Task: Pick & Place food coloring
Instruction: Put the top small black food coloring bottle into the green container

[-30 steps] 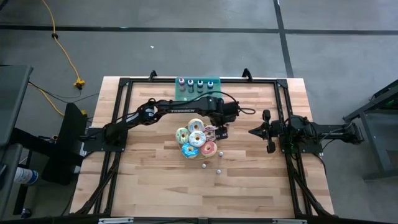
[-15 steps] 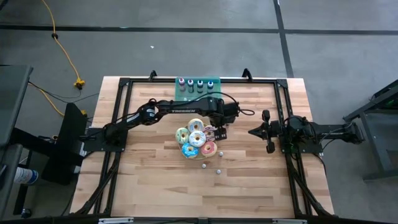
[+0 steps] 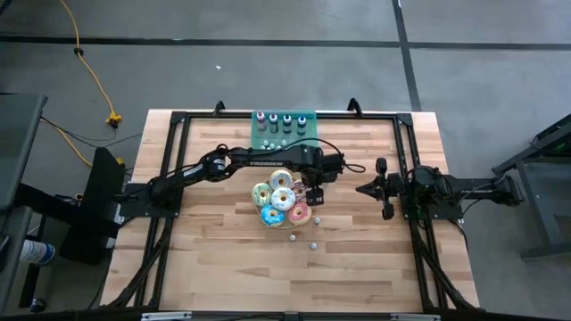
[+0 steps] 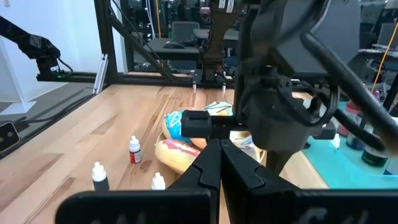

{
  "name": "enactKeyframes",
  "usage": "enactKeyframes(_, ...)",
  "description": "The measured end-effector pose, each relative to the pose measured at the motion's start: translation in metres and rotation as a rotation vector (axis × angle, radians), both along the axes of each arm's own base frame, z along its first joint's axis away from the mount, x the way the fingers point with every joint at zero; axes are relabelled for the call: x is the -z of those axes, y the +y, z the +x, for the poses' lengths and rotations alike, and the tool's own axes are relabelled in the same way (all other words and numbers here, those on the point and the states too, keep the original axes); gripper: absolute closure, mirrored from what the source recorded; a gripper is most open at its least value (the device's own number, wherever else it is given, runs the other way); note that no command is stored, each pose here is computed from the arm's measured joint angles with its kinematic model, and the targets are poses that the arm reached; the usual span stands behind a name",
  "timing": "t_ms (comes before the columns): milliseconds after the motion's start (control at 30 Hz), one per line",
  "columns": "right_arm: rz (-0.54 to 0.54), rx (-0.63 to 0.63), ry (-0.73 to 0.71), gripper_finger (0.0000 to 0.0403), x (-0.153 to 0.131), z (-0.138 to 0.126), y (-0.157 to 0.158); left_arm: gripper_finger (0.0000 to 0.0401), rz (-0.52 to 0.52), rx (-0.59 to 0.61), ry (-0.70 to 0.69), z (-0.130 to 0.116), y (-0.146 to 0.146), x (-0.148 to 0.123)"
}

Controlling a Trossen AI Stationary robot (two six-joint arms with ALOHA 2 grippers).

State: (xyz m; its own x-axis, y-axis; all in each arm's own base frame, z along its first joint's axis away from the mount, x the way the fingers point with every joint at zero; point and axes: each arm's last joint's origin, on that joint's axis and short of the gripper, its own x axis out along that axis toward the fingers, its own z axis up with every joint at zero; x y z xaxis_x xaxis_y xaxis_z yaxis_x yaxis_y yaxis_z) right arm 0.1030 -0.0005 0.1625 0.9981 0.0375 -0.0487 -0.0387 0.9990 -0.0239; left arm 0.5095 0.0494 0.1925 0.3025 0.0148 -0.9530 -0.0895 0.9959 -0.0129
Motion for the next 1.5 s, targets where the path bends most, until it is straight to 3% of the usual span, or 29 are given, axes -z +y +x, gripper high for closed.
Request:
enactKeyframes(233,0.0,0.0,0.003,0.0402,0.0003,0.0002,0.0,0.0169,0.006,-0.002,0.001,-0.0001,0.0002,0.0)
enactKeyframes(867,0.0,-0.001,-0.001,0.0402,0.0,0.0002,0.0,0.0386,0.033,-0.01,-0.015,0.0012,0.0011,-0.0016)
enactKeyframes(1500,0.0,0.0,-0.002,0.0402,-0.0002,0.0002,0.0,0.0377,0.016,-0.033,-0.015,0.0011,0.0008,-0.0017)
